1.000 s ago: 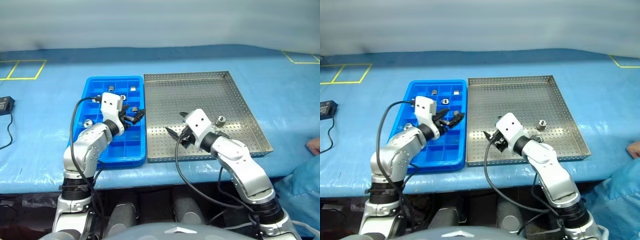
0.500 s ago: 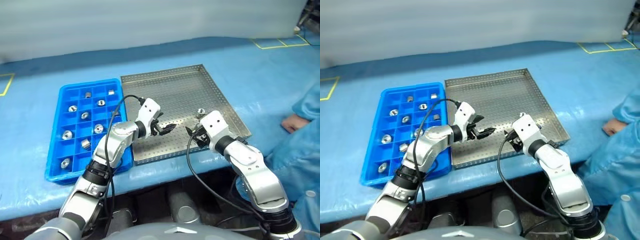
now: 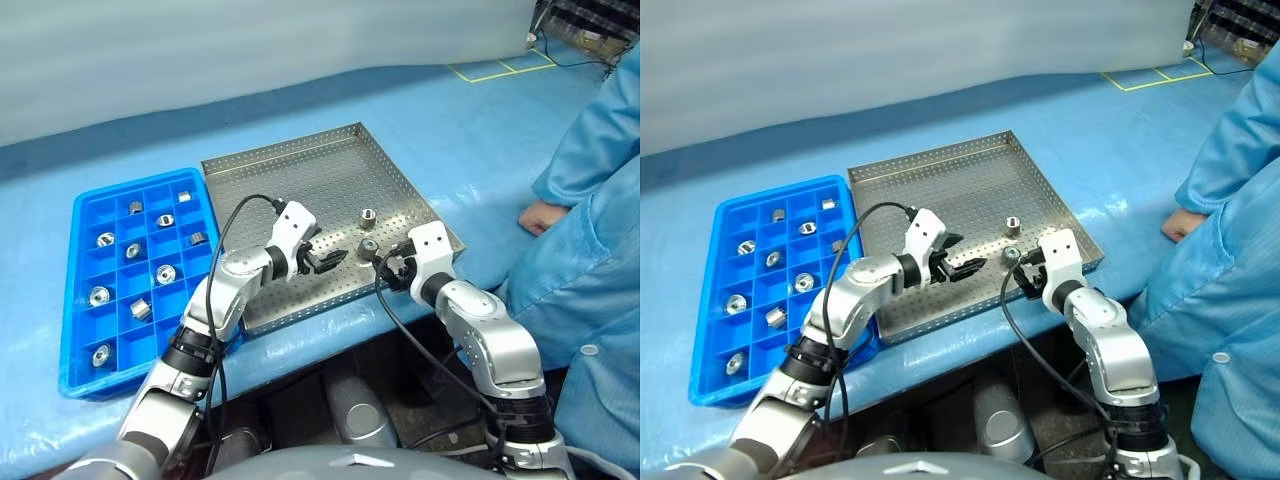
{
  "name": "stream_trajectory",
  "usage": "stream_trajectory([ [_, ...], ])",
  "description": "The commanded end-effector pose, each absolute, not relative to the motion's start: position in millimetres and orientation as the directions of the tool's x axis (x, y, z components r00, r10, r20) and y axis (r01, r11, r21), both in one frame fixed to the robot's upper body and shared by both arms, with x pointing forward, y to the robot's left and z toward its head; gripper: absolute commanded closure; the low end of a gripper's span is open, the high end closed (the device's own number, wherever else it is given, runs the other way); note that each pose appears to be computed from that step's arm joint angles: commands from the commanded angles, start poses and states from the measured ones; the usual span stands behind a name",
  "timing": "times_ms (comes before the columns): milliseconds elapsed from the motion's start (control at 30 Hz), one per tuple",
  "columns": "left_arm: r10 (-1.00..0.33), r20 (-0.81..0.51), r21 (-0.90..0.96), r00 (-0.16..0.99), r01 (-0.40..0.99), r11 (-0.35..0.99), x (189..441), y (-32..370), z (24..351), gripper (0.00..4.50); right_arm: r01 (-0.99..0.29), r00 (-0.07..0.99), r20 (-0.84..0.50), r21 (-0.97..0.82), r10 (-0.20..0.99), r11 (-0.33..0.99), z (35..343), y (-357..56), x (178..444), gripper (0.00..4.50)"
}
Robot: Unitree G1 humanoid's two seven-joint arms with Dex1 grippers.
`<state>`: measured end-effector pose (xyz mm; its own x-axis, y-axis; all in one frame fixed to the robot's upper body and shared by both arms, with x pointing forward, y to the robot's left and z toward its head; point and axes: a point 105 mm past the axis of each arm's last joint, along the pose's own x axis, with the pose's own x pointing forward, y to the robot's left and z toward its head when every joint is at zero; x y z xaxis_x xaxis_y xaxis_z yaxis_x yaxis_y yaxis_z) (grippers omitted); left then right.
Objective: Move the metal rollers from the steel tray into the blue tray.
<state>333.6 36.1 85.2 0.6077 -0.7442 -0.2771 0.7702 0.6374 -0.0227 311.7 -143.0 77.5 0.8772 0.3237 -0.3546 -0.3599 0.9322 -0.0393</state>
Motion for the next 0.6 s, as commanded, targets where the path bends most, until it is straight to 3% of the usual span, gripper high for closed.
stream_trajectory([
  [33, -0.738, -0.224, 0.005, 0.636, 0.758, 0.652, 334, 39, 100, 0.53, -0.381, 0.880, -0.318, -0.028, 0.353, 0.924, 88, -137, 317, 0.60],
  [500, -0.697, -0.222, -0.001, 0.682, 0.714, 0.700, 332, 50, 100, 0.53, -0.400, 0.850, -0.358, 0.041, 0.387, 0.916, 74, -127, 331, 0.60],
  [600, -0.689, -0.227, 0.000, 0.688, 0.708, 0.706, 332, 52, 98, 0.48, -0.391, 0.853, -0.357, 0.044, 0.380, 0.919, 73, -128, 333, 1.57],
])
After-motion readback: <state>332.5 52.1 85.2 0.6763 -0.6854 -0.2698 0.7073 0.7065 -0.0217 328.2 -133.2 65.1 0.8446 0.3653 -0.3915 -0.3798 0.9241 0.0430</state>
